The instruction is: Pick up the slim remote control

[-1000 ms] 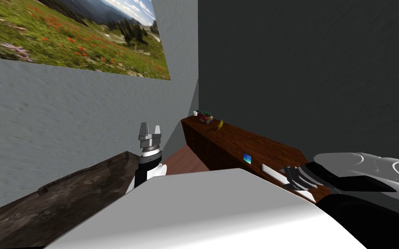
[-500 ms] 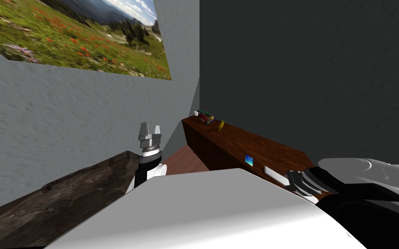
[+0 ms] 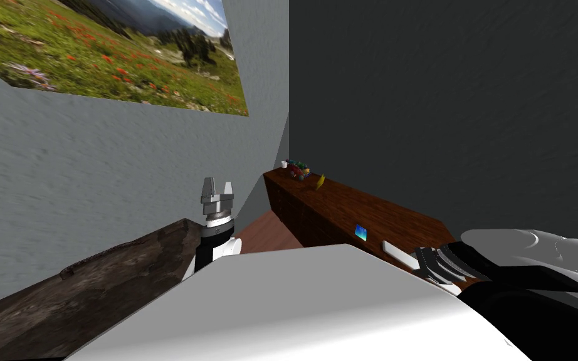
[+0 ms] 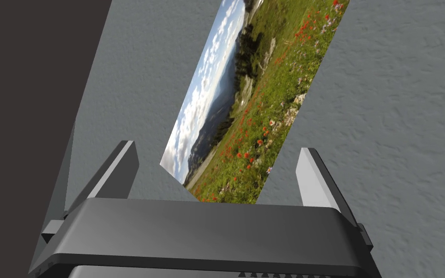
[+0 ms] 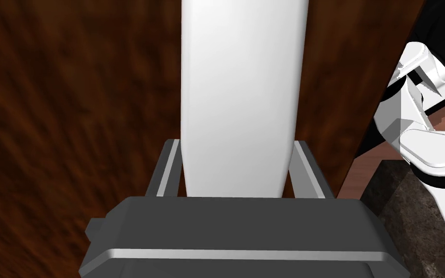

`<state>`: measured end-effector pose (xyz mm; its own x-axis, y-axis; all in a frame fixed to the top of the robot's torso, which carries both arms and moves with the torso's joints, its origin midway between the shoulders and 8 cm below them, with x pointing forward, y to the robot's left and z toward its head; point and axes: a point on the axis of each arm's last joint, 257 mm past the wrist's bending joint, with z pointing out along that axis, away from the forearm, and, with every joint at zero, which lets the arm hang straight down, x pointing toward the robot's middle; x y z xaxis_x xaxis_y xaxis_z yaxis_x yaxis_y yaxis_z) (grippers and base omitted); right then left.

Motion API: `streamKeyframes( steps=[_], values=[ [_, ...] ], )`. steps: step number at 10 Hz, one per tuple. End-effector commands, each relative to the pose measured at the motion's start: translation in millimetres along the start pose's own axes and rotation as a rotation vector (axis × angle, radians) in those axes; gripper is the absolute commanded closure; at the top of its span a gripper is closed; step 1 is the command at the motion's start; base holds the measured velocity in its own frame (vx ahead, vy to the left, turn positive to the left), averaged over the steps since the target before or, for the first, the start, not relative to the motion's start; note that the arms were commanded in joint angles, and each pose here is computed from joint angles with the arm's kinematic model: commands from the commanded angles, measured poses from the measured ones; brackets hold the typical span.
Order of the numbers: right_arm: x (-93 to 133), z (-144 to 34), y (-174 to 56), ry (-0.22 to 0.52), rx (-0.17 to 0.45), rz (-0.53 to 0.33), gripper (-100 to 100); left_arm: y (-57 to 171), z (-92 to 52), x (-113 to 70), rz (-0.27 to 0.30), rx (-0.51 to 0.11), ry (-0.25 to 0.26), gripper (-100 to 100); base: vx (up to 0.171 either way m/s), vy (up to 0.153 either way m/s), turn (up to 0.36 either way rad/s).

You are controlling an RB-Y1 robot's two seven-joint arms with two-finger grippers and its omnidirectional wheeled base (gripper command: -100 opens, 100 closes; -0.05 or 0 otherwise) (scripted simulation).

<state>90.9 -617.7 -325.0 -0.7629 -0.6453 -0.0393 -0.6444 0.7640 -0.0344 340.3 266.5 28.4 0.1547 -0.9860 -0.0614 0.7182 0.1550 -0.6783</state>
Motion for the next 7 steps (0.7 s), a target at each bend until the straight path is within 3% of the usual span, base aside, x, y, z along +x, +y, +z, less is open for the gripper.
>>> streamKeyframes(
  steps=[1, 4, 6, 7],
  values=[
    [-10, -7.0, -9, -0.002, 0.001, -0.01, 100, 0, 0.0, 0.0, 0.0, 0.0, 0.0, 0, -0.019, 0.004, -0.106],
    [-32, -20.3, -25, -0.003, -0.001, -0.035, 100, 0, 0.0, 0.0, 0.0, 0.0, 0.0, 0, -0.039, 0.006, -0.091],
    [-30, -20.4, -25, -0.004, 0.001, -0.035, 100, 0, 0.0, 0.0, 0.0, 0.0, 0.0, 0, -0.021, 0.002, -0.018],
    [-31, -20.4, -25, -0.004, 0.0, -0.034, 0, 0, 0.0, 0.0, 0.0, 0.0, 0.0, 0, 0.0, 0.0, 0.0]
  ],
)
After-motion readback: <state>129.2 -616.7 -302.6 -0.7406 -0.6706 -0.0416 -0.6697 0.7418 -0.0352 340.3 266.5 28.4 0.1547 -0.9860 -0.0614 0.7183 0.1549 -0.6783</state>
